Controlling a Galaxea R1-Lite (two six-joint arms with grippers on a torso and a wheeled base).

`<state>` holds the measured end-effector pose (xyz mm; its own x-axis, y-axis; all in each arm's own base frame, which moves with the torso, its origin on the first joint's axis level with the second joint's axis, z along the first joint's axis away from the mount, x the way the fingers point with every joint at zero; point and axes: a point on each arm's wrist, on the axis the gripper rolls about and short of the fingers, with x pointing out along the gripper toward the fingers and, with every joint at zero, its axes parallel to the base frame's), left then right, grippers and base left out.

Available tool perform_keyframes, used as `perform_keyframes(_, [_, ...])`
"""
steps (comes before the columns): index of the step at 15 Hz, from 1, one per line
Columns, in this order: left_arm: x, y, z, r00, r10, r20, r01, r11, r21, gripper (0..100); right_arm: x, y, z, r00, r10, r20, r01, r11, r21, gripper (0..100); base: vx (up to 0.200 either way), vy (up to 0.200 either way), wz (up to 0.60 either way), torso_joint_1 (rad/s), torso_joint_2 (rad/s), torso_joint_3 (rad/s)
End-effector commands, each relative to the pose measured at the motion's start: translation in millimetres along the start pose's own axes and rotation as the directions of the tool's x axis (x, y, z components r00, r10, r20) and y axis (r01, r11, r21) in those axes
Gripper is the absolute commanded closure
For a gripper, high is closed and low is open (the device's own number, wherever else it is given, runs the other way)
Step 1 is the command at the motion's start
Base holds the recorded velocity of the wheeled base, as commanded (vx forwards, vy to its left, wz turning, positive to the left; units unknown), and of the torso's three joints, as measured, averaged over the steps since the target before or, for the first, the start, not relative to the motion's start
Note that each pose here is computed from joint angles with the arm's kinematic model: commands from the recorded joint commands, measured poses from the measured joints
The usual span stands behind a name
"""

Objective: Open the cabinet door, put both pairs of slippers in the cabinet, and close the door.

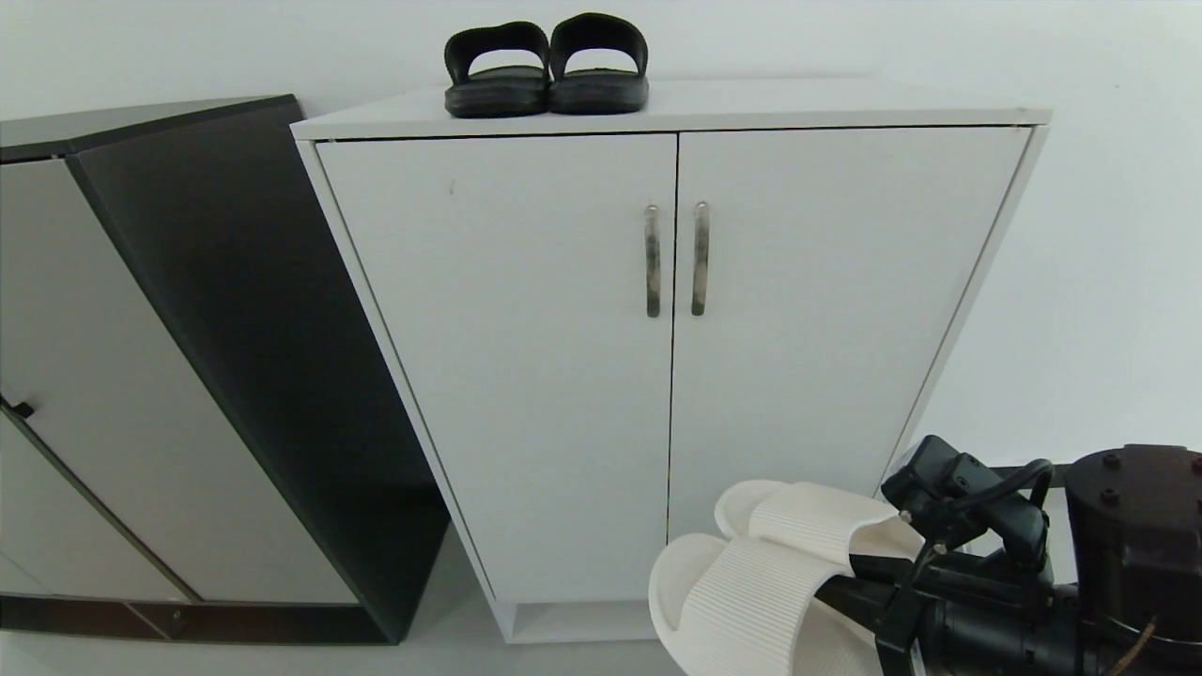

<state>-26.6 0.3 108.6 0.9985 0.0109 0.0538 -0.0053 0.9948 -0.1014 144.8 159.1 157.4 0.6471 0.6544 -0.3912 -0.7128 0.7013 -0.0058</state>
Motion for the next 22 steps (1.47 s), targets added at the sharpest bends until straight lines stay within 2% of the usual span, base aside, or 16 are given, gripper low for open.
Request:
perform_keyframes(1, [26.2, -7.9, 65.0, 0.997, -0.044, -0.065, 0.04, 0.997, -0.073, 0, -1.0, 0.2, 1.1, 1.0, 0.0, 0.007, 0.0, 1.0, -0.001, 100, 0.0, 0.0, 0.0, 0.0, 0.0, 0.0])
perform_keyframes(2, [33.6, -9.4, 69.6, 0.993, -0.083, -0.088, 0.079, 0.995, -0.057, 0, -1.4, 0.1, 0.9, 1.0, -0.002, 0.007, 0.002, 1.0, 0.001, 100, 0.0, 0.0, 0.0, 0.0, 0.0, 0.0])
perform_keyframes(3, [61.4, -14.8, 83.4, 0.961, -0.223, -0.165, 0.223, 0.975, -0.018, 0, -3.9, 0.0, 1.4, 1.0, 0.0, 0.014, 0.0, 1.0, 0.001, 100, 0.0, 0.0, 0.0, 0.0, 0.0, 0.0])
perform_keyframes(4, [71.0, -16.6, 87.6, 0.945, -0.27, -0.183, 0.27, 0.962, -0.024, 0, -4.2, 0.1, 2.1, 1.0, 0.002, 0.017, -0.002, 1.0, 0.001, 100, 0.0, 0.0, 0.0, 0.0, 0.0, 0.0])
perform_keyframes(5, [94.8, -20.5, 96.2, 0.902, -0.376, -0.212, 0.374, 0.926, -0.052, 0, -4.2, 0.1, 2.5, 1.0, 0.003, 0.019, -0.003, 1.0, 0.001, 100, 0.0, 0.0, 0.0, 0.0, 0.0, 0.0])
perform_keyframes(6, [112.5, -23.3, 102.3, 0.868, -0.448, -0.213, 0.445, 0.893, -0.065, 0, -4.2, 0.1, 2.5, 1.0, 0.002, 0.019, -0.002, 1.0, 0.0, 100, 0.0, 0.0, 0.0, 0.0, 0.0, 0.0])
perform_keyframes(7, [132.1, -25.9, 111.4, 0.843, -0.502, -0.192, 0.5, 0.864, -0.067, 0, -4.2, 0.1, 3.0, 1.0, 0.002, 0.02, -0.002, 1.0, 0.001, 100, 0.0, 0.0, 0.0, 0.0, 0.0, 0.0])
perform_keyframes(9, [172.4, -30.4, 128.6, 0.811, -0.568, -0.142, 0.568, 0.822, -0.047, 0, -4.2, 0.4, 3.0, 1.0, 0.005, 0.02, -0.005, 1.0, 0.001, 100, 0.0, 0.0, 0.0, 0.0, 0.0, 0.0])
perform_keyframes(10, [188.5, -36.2, 133.6, 0.787, -0.603, -0.131, 0.603, 0.797, -0.044, 0, -4.2, 0.4, 3.0, 1.0, 0.005, 0.02, -0.005, 1.0, 0.001, 100, 0.0, 0.0, 0.0, 0.0, 0.0, 0.0])
perform_keyframes(13, [210.5, -64.4, 145.5, 0.696, -0.708, -0.119, 0.708, 0.704, -0.05, 0, -4.1, 0.4, 3.6, 1.0, 0.002, 0.023, -0.002, 1.0, 0.001, 100, 0.0, 0.0, 0.0, 0.0, 0.0, 0.0])
perform_keyframes(15, [213.1, -91.9, 153.7, 0.605, -0.789, -0.104, 0.787, 0.613, -0.07, 0, -4.1, 0.3, 3.6, 1.0, 0.0, 0.023, 0.0, 1.0, 0.002, 100, 0.0, 0.0, 0.0, 0.0, 0.0, 0.0])
perform_keyframes(16, [212.7, -107.2, 156.0, 0.554, -0.826, -0.101, 0.822, 0.562, -0.094, 0, -3.4, 0.0, 3.2, 1.0, -0.001, 0.02, 0.001, 1.0, 0.003, 100, 0.0, 0.0, 0.0, 0.0, 0.0, 0.0])
perform_keyframes(17, [214.0, -122.9, 156.0, 0.512, -0.852, -0.104, 0.844, 0.522, -0.12, 0, -3.1, 0.1, 3.0, 1.0, 0.0, 0.019, 0.0, 1.0, 0.003, 100, 0.0, 0.0, 0.0, 0.0, 0.0, 0.0])
perform_keyframes(20, [226.7, -172.7, 150.1, 0.398, -0.908, -0.128, 0.888, 0.417, -0.194, 0, -2.7, 0.1, 2.6, 1.0, -0.002, 0.016, 0.001, 1.0, 0.003, 100, 0.0, 0.0, 0.0, 0.0, 0.0, 0.0])
perform_keyframes(21, [232.5, -187.9, 149.8, 0.37, -0.92, -0.126, 0.895, 0.39, -0.219, 0, -2.7, 0.1, 2.6, 1.0, -0.002, 0.016, 0.001, 1.0, 0.003, 100, 0.0, 0.0, 0.0, 0.0, 0.0, 0.0])
perform_keyframes(22, [236.2, -193.0, 151.0, 0.366, -0.923, -0.122, 0.893, 0.385, -0.233, 0, -2.7, 0.1, 2.6, 1.0, -0.002, 0.016, 0.001, 1.0, 0.003, 100, 0.0, 0.0, 0.0, 0.0, 0.0, 0.0])
